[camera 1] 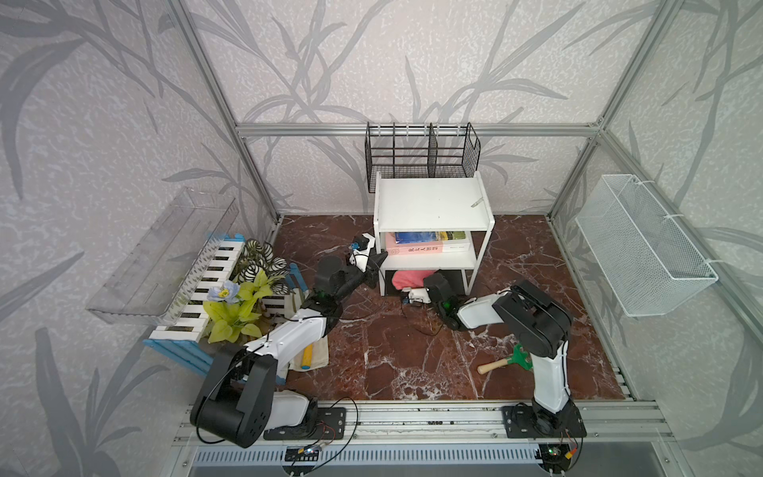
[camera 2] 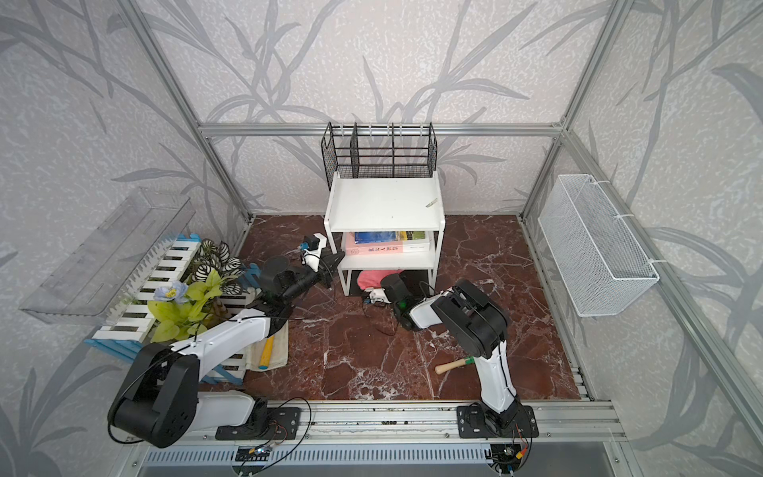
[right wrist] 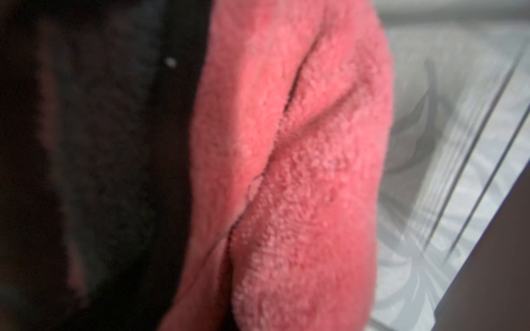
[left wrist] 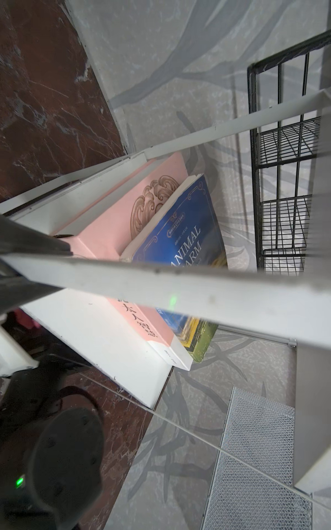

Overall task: Wipe the bookshelf clean with a cloth
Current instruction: Wipe the dust from the shelf.

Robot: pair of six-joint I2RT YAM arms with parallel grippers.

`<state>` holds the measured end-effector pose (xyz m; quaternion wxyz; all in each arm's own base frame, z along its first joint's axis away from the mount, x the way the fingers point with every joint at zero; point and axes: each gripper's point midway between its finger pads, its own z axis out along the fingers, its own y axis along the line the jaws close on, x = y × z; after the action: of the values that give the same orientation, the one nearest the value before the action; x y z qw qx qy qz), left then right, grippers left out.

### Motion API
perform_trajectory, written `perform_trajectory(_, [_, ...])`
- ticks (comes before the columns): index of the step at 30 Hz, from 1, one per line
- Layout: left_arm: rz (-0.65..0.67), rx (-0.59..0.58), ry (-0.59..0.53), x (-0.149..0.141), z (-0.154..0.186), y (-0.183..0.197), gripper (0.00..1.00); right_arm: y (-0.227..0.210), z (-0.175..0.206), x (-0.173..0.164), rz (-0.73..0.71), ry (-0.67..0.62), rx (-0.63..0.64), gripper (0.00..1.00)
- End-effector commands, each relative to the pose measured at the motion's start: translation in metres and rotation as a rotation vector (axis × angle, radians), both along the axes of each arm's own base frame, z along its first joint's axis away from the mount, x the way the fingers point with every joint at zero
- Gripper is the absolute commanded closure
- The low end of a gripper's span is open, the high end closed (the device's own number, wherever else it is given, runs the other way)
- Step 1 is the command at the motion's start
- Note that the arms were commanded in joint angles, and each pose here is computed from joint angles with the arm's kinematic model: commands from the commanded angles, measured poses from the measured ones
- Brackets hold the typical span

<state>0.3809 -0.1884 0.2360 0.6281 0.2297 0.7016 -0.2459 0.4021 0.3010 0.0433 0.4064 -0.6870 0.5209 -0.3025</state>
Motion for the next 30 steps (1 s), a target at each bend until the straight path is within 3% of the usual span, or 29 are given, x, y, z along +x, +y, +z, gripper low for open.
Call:
perform_trajectory(1, [0.223,-0.096,0.141,0.03,-0.02,0.026,1.0,0.039,0.006,-0.039,0.133,0.132,0.087,1.0])
perform_trajectory(6, [0.243,-0.104,0.141,0.031,-0.016,0.027,1.0,0.029,0.028,-0.065,0.164,0.203,0.118,1.0])
perform_trajectory(11, [0.239,-0.099,0.146,0.03,-0.013,0.022,1.0,0.071,0.148,-0.062,0.256,0.082,0.402,1.0])
perform_trajectory(15, [0.239,-0.097,0.142,0.027,-0.012,0.022,1.0,0.093,0.182,-0.052,0.313,-0.017,0.447,1.0])
perform_trajectory(18, [0.237,-0.091,0.141,0.026,-0.011,0.022,1.0,0.105,0.116,-0.05,0.325,0.036,0.317,1.0])
perform_trajectory(21, [0.239,-0.088,0.14,0.026,-0.012,0.022,1.0,0.101,0.022,-0.063,0.312,0.142,0.164,1.0])
perform_trajectory(24, [0.235,-0.088,0.142,0.027,-0.012,0.021,1.0,0.087,-0.04,-0.063,0.27,0.126,0.047,1.0])
perform_trajectory(27, [0.242,-0.093,0.143,0.028,-0.012,0.022,1.0,0.084,-0.023,-0.056,0.246,0.062,0.059,1.0])
perform_trajectory(30, [0.259,-0.092,0.147,0.03,-0.011,0.024,1.0,0.091,0.055,-0.056,0.251,0.008,0.2,1.0])
